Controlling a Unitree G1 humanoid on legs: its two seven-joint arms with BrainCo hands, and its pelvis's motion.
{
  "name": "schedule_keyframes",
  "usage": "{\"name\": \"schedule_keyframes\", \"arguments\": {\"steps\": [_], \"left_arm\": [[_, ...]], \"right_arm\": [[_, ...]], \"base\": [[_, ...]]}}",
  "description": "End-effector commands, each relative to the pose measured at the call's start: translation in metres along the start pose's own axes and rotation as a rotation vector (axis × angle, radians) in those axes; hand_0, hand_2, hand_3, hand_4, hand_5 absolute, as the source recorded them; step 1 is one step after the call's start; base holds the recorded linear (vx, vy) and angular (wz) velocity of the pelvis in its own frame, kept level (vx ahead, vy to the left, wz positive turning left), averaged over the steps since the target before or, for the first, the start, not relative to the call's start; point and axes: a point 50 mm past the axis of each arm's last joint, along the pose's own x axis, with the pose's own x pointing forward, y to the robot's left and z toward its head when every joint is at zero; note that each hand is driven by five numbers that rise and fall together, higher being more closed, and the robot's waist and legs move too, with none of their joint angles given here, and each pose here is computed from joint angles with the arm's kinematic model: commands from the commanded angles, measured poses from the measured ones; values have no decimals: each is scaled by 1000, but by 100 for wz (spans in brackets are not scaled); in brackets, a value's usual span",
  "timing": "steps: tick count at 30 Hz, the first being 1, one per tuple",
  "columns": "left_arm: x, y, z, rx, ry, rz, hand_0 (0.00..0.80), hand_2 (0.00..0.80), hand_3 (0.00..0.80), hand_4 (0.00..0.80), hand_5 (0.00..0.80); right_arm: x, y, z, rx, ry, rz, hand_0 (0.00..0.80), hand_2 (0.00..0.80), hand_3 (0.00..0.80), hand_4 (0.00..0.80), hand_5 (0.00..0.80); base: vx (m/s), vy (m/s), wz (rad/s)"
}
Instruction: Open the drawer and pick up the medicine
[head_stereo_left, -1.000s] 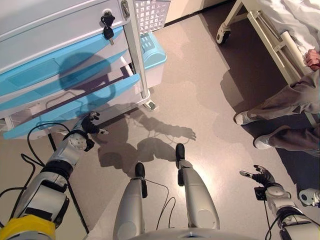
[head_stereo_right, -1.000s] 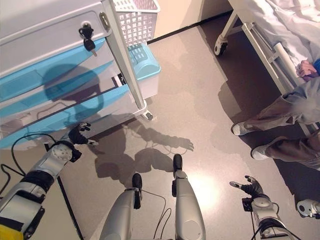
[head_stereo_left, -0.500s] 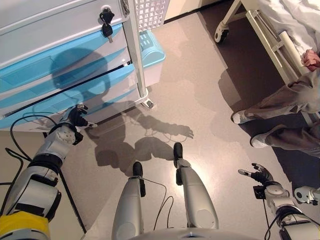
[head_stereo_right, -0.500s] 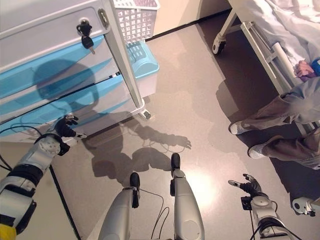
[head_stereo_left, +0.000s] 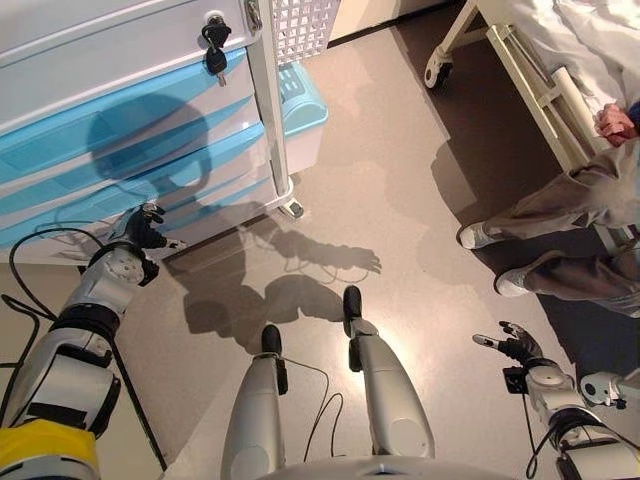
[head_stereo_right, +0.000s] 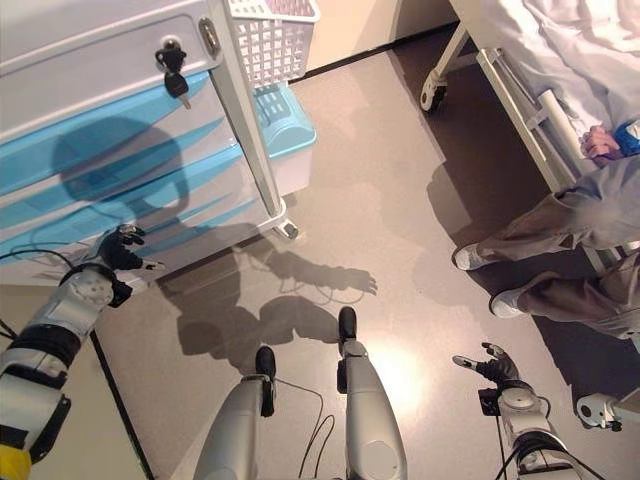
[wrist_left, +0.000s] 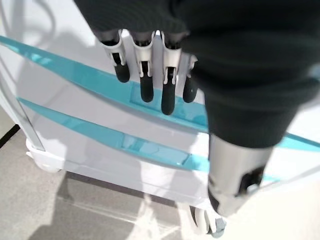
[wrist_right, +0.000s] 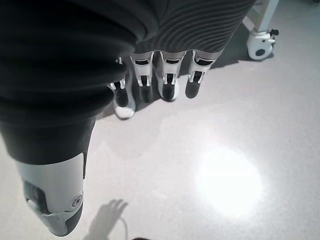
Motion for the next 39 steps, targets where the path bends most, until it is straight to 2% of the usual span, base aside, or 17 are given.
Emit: {"name": "schedule_keyframes", "arguments": {"steps": [1, 9, 17, 21, 24, 27, 29, 32, 38, 39], "left_arm": [[2, 50, -9, -106, 34, 207, 0, 0, 0, 0, 0], [3, 72, 0, -58, 5, 265, 0, 0, 0, 0, 0], [1, 56, -8, -105, 18, 234, 0, 0, 0, 0, 0], [-11, 16, -31, -200, 73, 146, 0, 0, 0, 0, 0], [-15, 4, -38, -238, 96, 120, 0, 0, 0, 0, 0], [-37, -45, -69, -347, 209, 5, 0, 0, 0, 0, 0], [-41, -53, -74, -362, 229, -16, 0, 0, 0, 0, 0], [-65, -93, -90, -442, 304, -115, 0, 0, 0, 0, 0], [-94, -133, -104, -479, 394, -220, 0, 0, 0, 0, 0], [-112, -148, -118, -484, 473, -265, 0, 0, 0, 0, 0]], "right_arm": [[-4, -13, -9, -62, 3, -15, 0, 0, 0, 0, 0], [-4, -10, -9, -73, 0, -3, 0, 0, 0, 0, 0], [-5, -5, -13, -71, 11, 11, 0, 0, 0, 0, 0], [-7, -1, -21, -86, 39, 19, 0, 0, 0, 0, 0], [-9, -2, -26, -91, 57, 15, 0, 0, 0, 0, 0], [-12, -5, -39, -103, 116, 5, 0, 0, 0, 0, 0], [-13, -6, -43, -112, 131, 5, 0, 0, 0, 0, 0], [-16, -5, -56, -127, 193, 4, 0, 0, 0, 0, 0], [-21, -5, -71, -129, 263, 0, 0, 0, 0, 0, 0], [-22, -3, -76, -128, 290, 2, 0, 0, 0, 0, 0]], "base": [[0, 0, 0], [1, -1, 0], [15, 3, -2], [67, 13, -9], [68, -9, -20], [138, -21, -9], [88, -20, -15], [101, -42, -6], [60, -41, 7], [63, -47, 18]]}}
